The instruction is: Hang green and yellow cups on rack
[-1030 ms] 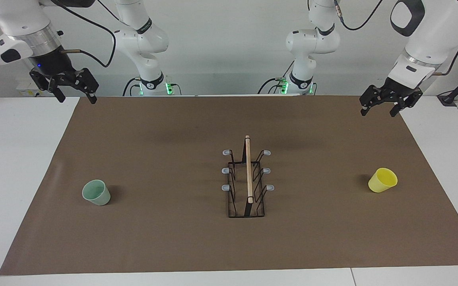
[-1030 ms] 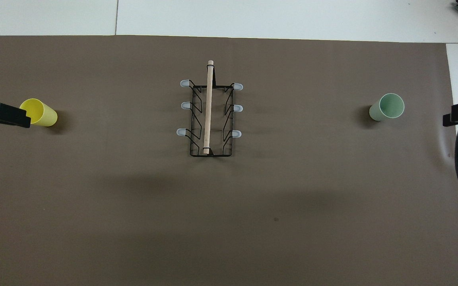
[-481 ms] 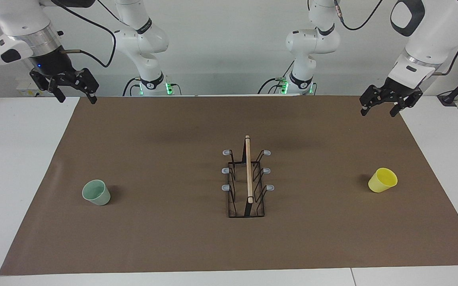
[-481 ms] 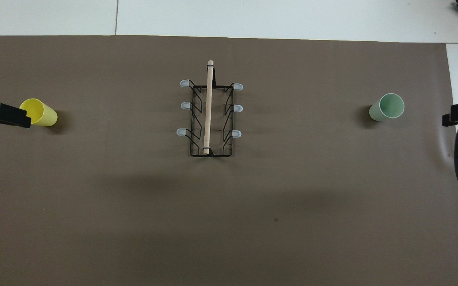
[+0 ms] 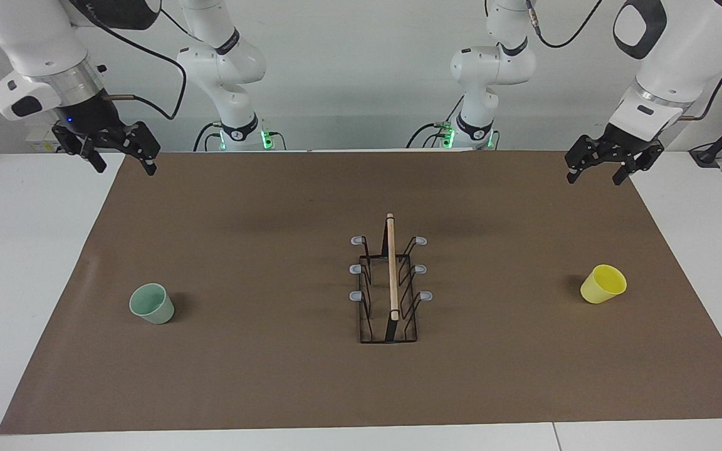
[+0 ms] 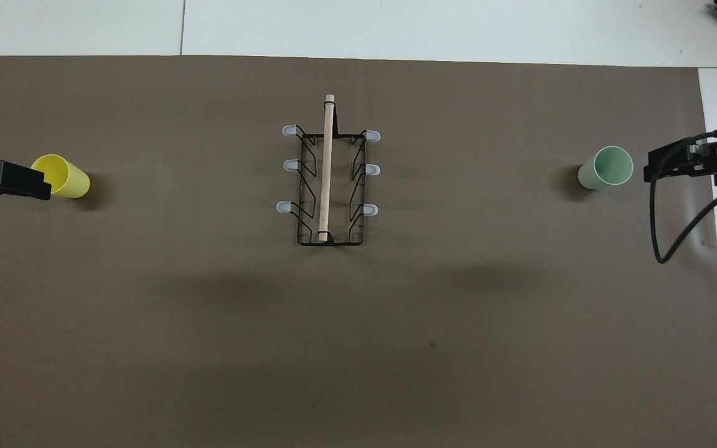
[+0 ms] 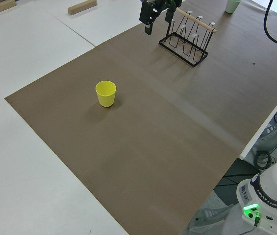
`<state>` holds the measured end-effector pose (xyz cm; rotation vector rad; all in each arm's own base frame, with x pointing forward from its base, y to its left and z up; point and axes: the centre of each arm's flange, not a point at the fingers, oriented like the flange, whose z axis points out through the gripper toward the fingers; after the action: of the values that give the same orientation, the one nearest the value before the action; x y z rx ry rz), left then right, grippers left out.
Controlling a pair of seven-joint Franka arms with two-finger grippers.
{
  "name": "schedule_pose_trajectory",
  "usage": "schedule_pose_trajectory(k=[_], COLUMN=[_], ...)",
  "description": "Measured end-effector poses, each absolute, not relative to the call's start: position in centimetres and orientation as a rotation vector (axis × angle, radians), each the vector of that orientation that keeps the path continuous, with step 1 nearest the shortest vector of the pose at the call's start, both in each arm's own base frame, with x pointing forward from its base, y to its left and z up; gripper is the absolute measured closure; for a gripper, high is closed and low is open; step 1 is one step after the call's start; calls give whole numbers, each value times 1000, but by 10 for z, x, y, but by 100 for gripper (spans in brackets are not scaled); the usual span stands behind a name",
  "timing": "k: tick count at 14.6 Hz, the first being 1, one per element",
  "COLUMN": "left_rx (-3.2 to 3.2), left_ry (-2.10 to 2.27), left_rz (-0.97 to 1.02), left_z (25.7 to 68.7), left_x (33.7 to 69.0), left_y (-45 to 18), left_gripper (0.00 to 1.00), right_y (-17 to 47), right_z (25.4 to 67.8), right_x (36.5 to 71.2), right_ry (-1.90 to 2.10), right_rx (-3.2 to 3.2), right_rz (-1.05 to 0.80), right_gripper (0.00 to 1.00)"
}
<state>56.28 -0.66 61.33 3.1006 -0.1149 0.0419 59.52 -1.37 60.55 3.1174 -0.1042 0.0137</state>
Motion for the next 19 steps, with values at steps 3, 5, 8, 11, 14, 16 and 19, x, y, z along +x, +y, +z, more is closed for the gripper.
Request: schedule_pose_trajectory(k=[3, 5, 8, 11, 14, 16, 19], left_rx=[3042, 2999, 2894, 2791, 2705, 2603, 2429], left_ry=[123, 302, 612, 857, 1052, 1206, 1431], left_rz=[6, -22, -68, -105, -137, -183, -236], left_z=[601, 590, 571, 552, 527, 510, 485], left_x=[572, 585, 605, 618, 628, 633, 640], left_y=[5, 21, 47, 79, 101, 114, 145], left_gripper=[0, 0, 0, 0, 0, 0, 0], right_y=[-2, 2, 10, 11, 24, 48, 69], right_z=[581, 569, 547, 518, 501, 494, 478], right_x=[617, 635, 664, 686, 692, 688, 681], right_ry=[-13, 28, 90, 291, 518, 681, 893], right_rx=[3084, 3066, 3035, 2900, 2748, 2643, 2531], right_rz=[7, 8, 4, -15, -86, -172, -289], right_gripper=[0, 0, 0, 0, 0, 0, 0])
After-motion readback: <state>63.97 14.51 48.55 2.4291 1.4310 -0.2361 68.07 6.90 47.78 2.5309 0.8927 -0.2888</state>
